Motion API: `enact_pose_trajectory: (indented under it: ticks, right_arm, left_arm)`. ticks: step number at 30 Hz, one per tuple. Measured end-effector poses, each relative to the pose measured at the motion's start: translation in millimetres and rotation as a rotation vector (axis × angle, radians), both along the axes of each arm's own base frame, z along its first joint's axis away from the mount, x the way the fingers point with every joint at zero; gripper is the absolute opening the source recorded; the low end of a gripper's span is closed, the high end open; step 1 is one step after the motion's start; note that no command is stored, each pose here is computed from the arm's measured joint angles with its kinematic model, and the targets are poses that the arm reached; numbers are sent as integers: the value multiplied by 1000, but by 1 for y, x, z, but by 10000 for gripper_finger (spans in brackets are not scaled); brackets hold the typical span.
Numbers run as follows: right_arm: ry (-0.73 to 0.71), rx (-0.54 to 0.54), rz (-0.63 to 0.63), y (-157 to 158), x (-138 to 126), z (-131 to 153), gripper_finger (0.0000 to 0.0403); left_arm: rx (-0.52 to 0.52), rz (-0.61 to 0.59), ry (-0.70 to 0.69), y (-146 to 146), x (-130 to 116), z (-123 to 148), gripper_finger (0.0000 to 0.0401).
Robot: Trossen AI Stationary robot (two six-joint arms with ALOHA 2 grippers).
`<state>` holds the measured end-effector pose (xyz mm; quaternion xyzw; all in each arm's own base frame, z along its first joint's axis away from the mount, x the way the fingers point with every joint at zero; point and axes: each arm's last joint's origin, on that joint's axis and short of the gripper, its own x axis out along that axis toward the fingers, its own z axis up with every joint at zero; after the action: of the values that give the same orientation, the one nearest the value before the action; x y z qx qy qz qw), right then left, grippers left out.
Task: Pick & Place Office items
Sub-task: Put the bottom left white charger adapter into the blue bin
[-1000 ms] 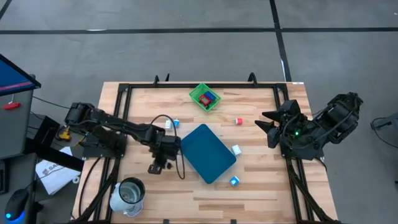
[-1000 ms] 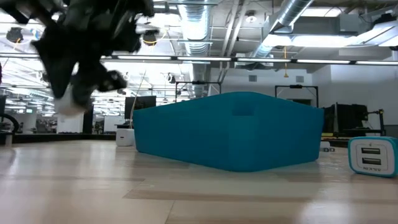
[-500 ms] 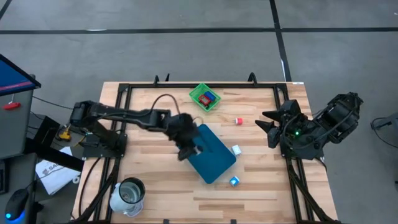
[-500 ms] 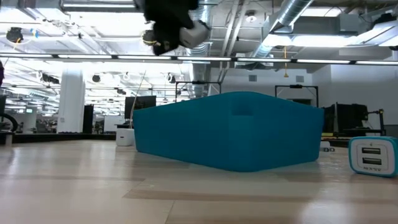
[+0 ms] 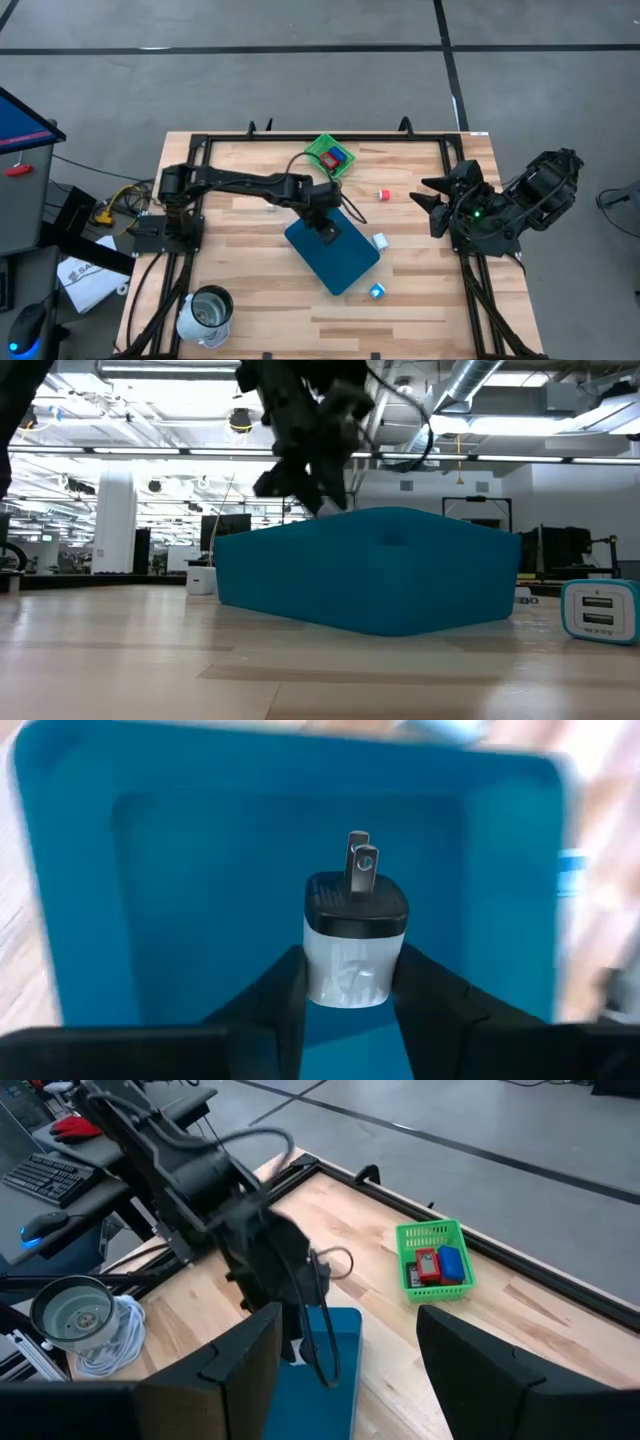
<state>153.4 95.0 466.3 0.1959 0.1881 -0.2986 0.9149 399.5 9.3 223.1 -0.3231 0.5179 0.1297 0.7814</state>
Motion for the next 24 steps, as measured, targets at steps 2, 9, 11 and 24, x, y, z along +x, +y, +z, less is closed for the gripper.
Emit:
enact_pose_trajectory:
  ticks: [2, 9, 11, 24]
  right_arm:
    - [-2, -4, -3, 0, 0, 0, 225]
    - [-5, -22, -5, 0, 0, 0, 225]
    - [-6, -22, -6, 0, 0, 0, 225]
    - [-20, -39, -19, -1, 0, 1, 225]
  left_arm:
    - [12, 26, 39, 1, 3, -11, 114]
    - [65, 117, 93, 5, 8, -30, 114]
    - [84, 135, 102, 10, 7, -31, 114]
    - [101, 139, 125, 30, 1, -27, 170]
